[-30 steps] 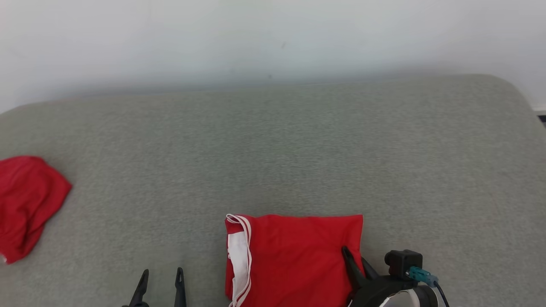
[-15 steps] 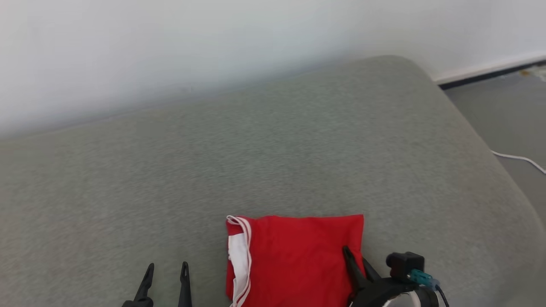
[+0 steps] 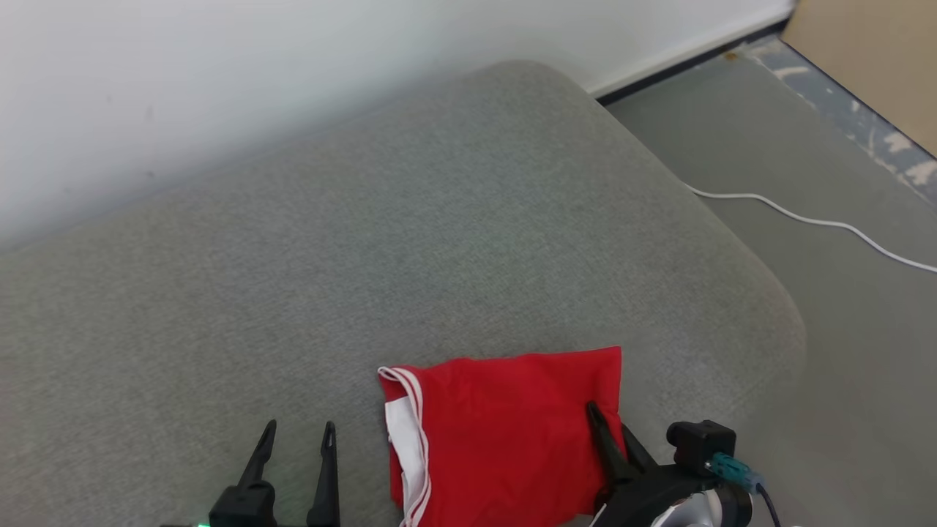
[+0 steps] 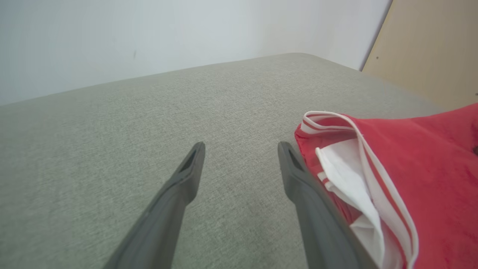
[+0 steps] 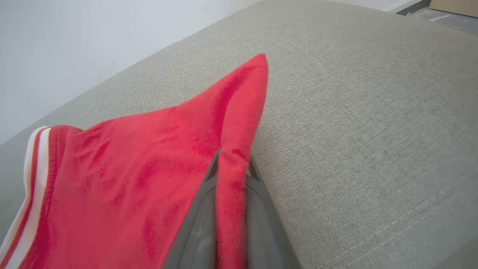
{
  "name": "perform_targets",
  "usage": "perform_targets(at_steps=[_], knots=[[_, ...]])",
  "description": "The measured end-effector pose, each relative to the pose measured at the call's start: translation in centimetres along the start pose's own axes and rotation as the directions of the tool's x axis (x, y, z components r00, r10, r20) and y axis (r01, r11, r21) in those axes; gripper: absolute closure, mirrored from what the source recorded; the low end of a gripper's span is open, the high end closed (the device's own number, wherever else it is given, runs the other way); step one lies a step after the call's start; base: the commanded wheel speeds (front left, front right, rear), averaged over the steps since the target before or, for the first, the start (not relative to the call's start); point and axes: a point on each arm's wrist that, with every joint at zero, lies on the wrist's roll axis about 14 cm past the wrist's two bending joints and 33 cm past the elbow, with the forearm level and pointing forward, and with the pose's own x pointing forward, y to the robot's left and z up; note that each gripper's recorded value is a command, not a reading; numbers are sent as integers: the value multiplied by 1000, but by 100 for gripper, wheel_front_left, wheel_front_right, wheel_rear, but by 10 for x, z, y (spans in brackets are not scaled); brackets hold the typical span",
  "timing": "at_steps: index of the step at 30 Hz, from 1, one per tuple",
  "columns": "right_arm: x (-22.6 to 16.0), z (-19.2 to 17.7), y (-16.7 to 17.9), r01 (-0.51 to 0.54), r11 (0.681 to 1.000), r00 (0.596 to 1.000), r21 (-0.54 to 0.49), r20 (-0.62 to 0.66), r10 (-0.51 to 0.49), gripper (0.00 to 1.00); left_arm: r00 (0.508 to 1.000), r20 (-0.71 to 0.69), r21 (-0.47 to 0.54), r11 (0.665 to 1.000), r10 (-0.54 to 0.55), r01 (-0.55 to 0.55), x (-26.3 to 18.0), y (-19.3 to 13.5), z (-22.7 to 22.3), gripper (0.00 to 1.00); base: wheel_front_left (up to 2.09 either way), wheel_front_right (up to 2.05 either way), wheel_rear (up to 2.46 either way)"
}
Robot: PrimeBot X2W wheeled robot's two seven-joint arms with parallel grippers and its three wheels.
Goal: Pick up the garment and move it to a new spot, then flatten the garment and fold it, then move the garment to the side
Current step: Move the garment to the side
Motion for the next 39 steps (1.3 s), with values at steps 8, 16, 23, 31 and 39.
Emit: perform_targets(at_steps=[8, 16, 23, 31, 39], knots=[[0, 4, -7, 33, 999, 999, 24, 14, -33, 100, 999, -17, -21, 999, -46, 46, 17, -7, -11, 0, 0, 0, 0], [34, 28, 13, -36, 998, 998, -49, 43, 38, 100, 998, -30, -25, 998, -50, 49, 24, 3, -24, 0, 0, 0, 0], [97, 74, 25, -63, 980, 992, -189, 95, 82, 100, 998, 12, -12, 998, -57, 57, 41, 17, -19, 0, 0, 0, 0], [160, 116, -2, 28, 948, 992, -316, 123, 12, 100, 999, 47, 7, 1000, -4, 4, 48, 47, -14, 0, 0, 0, 0], [193, 162, -77, 218, 851, 974, -478, 166, -157, 100, 995, 42, 9, 996, 89, -90, 38, 83, -22, 0, 0, 0, 0]])
